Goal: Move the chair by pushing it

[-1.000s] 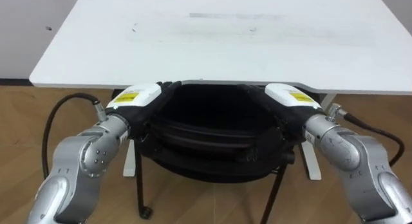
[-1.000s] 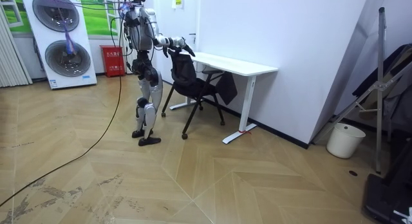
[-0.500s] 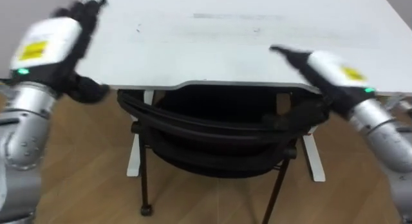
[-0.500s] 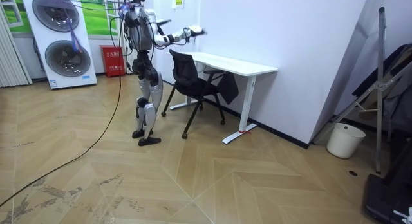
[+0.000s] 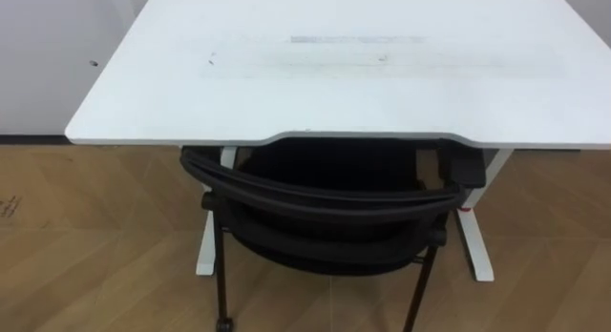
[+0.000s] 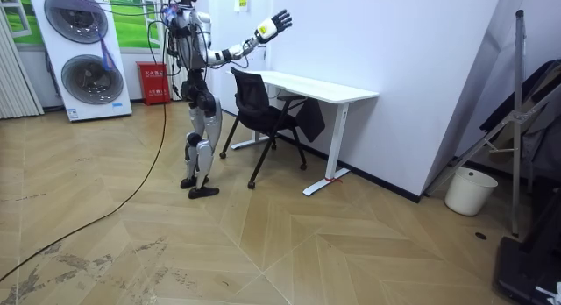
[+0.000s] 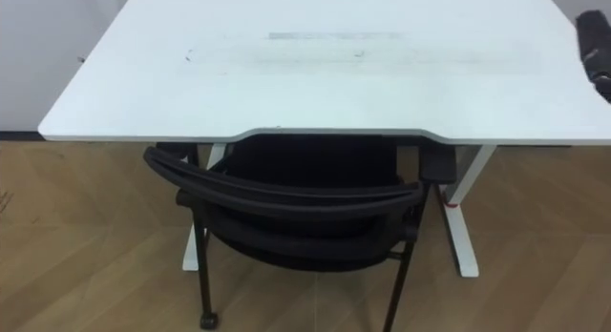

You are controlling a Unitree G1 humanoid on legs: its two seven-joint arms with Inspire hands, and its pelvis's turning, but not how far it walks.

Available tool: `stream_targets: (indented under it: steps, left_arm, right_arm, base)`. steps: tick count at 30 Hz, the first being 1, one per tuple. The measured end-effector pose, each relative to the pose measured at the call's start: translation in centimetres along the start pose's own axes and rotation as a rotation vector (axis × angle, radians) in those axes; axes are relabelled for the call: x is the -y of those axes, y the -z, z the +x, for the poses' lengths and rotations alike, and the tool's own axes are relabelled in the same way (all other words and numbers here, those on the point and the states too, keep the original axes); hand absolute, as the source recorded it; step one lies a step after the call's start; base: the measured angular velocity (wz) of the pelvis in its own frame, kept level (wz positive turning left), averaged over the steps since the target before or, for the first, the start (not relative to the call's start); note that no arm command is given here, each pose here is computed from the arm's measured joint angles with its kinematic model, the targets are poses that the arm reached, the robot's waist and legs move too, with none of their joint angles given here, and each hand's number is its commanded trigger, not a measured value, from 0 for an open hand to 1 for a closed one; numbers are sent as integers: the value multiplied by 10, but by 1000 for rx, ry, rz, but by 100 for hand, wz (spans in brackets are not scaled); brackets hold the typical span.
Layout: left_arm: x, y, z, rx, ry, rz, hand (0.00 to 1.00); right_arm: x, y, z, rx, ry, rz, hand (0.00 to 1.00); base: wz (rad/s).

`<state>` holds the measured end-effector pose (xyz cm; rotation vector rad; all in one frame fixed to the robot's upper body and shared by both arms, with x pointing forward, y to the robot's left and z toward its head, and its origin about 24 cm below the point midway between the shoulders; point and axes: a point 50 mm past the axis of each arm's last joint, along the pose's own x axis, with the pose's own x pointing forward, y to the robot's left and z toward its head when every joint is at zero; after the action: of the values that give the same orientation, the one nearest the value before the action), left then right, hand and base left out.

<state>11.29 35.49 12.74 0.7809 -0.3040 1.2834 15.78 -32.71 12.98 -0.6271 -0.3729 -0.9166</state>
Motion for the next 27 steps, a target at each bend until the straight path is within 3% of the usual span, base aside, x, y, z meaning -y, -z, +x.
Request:
stream_targets:
  steps: [2,8,10,11,13,14,16,17,22,27]
  left_arm:
    - [-3,20,-16,-115,-7,4,0]
    - [-7,97,-84,-665,26,-62,0]
    - [-11,126,-123,-914,24,-58,0]
    - [-12,131,-134,-975,24,-61,0]
    - [-19,150,-182,-1205,90,-12,0]
    - [-21,153,-194,-1249,120,10,0]
    - [-31,162,-234,-1404,238,91,0]
    - [-38,165,-247,-1462,284,123,0]
    - [-63,173,-279,-1580,472,259,0]
    - [-57,168,-302,-1646,745,327,0]
  right_arm:
    - [4,12,-15,-89,20,10,0]
    - [18,60,-62,-463,90,64,0]
    - [21,79,-83,-608,98,91,0]
    - [21,85,-89,-651,99,101,0]
    - [20,111,-121,-851,60,114,0]
    - [20,118,-132,-908,42,103,0]
    - [24,146,-180,-1153,-25,61,0]
    - [30,156,-204,-1275,-32,57,0]
    - [50,172,-280,-1640,-75,12,0]
    - [51,166,-321,-1850,-205,-28,0]
  base:
    - [0]
    - [-2]
    - [-8]
    - [-20]
    - [-18]
    - [-4]
    - [0]
    - [0]
    - [5]
    - [0]
